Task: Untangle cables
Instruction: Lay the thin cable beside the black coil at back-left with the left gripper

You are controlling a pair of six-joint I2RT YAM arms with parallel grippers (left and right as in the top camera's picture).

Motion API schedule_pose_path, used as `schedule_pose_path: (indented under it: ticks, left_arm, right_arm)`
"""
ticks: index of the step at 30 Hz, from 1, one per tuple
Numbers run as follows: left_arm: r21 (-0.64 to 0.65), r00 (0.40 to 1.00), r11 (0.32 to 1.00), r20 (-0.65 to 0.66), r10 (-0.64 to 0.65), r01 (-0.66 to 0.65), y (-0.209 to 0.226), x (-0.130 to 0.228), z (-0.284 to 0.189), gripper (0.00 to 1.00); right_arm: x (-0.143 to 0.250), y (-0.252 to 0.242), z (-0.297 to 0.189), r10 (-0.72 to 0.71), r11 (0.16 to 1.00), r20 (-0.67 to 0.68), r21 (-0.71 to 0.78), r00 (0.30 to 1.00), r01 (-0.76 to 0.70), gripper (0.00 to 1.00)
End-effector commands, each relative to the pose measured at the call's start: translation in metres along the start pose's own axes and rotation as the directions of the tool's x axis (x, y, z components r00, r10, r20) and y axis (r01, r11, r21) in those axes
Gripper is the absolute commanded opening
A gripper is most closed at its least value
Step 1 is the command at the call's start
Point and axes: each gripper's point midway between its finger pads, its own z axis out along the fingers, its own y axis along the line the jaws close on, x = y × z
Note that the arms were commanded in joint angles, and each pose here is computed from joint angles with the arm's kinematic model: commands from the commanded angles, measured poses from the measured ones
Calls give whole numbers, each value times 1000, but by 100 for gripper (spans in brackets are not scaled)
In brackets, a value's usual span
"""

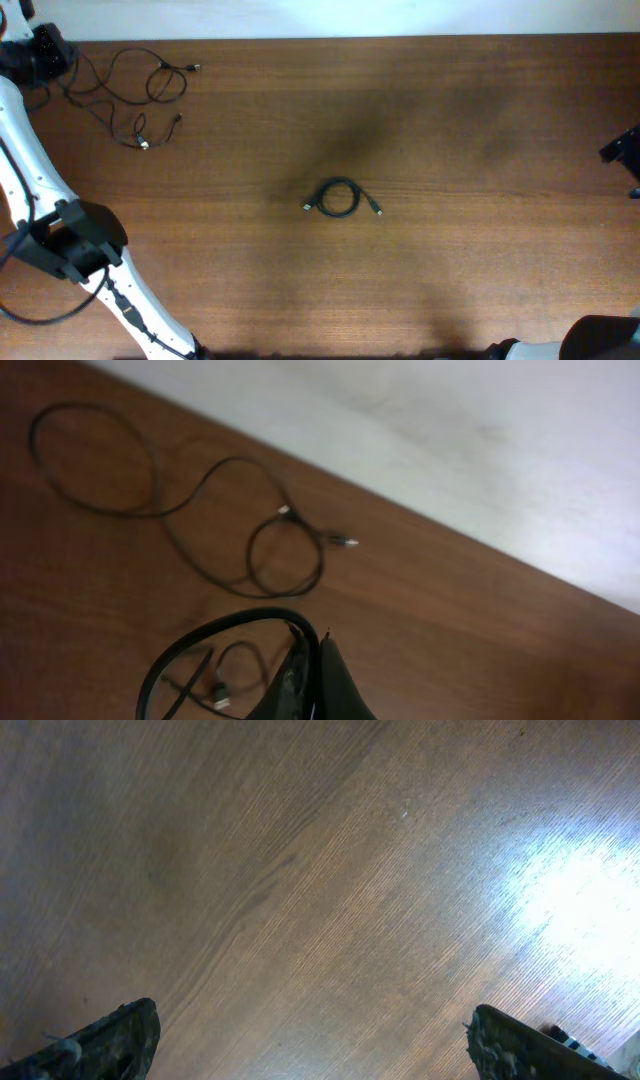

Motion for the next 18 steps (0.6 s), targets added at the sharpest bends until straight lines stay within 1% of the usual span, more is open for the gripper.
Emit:
schedule_pose_path:
  ticks: [1, 2, 5, 7, 8, 10, 11, 13, 14, 15, 16, 17, 18]
  left_arm:
    - [-57, 998, 998, -45, -35, 33, 47, 15, 27, 1]
    - [-94, 997, 994, -59, -57, 52, 66, 21, 34, 2]
    - [-179, 992, 981, -84, -95, 79, 99, 34, 43, 4]
    - [-249, 988, 964, -95, -120, 93, 125, 42, 47, 11]
    - [-284, 986, 954, -100, -132, 99, 137, 46, 47, 11]
    - [-330, 982, 936, -99, -160, 119, 157, 51, 46, 6]
    - [-355, 978, 924, -96, -187, 142, 169, 55, 45, 6]
    - [-375, 971, 911, -95, -219, 169, 185, 61, 44, 7]
    - [-381, 968, 907, -96, -233, 180, 193, 65, 43, 19]
    - [-386, 965, 903, -98, -243, 188, 198, 68, 43, 36]
    - [-391, 962, 899, -96, -254, 198, 205, 70, 41, 79]
    - [-395, 961, 896, -93, -261, 205, 210, 71, 39, 93]
    - [-395, 960, 894, -88, -265, 210, 213, 71, 37, 99]
  right_arm:
    - [-4, -1, -4, -6, 1000, 19, 10, 1000, 5, 98]
    - [-4, -1, -4, -6, 1000, 19, 10, 1000, 5, 98]
    - [-4, -1, -4, -6, 1000, 19, 10, 1000, 5, 98]
    - [-4, -1, -4, -6, 1000, 19, 10, 1000, 5, 98]
    - [-4, -1, -4, -6, 1000, 19, 10, 1000, 5, 98]
    - [-4, -1, -4, -6, 1000, 19, 10, 1000, 5, 98]
    - [-4, -1, -4, -6, 1000, 19, 10, 1000, 5, 98]
    - [-4, -1, -4, -6, 1000, 19, 10, 1000, 5, 98]
    - [-4, -1, -4, -6, 1000, 19, 10, 1000, 5, 98]
    - [-4, -1, -4, -6, 1000, 19, 10, 1000, 5, 98]
    - [-4, -1, -4, -6, 1000, 19, 10, 1000, 5, 98]
    - [-4, -1, -4, -6, 1000, 19, 10, 1000, 5, 98]
    - [-4, -1, -4, -6, 1000, 19, 10, 1000, 5, 98]
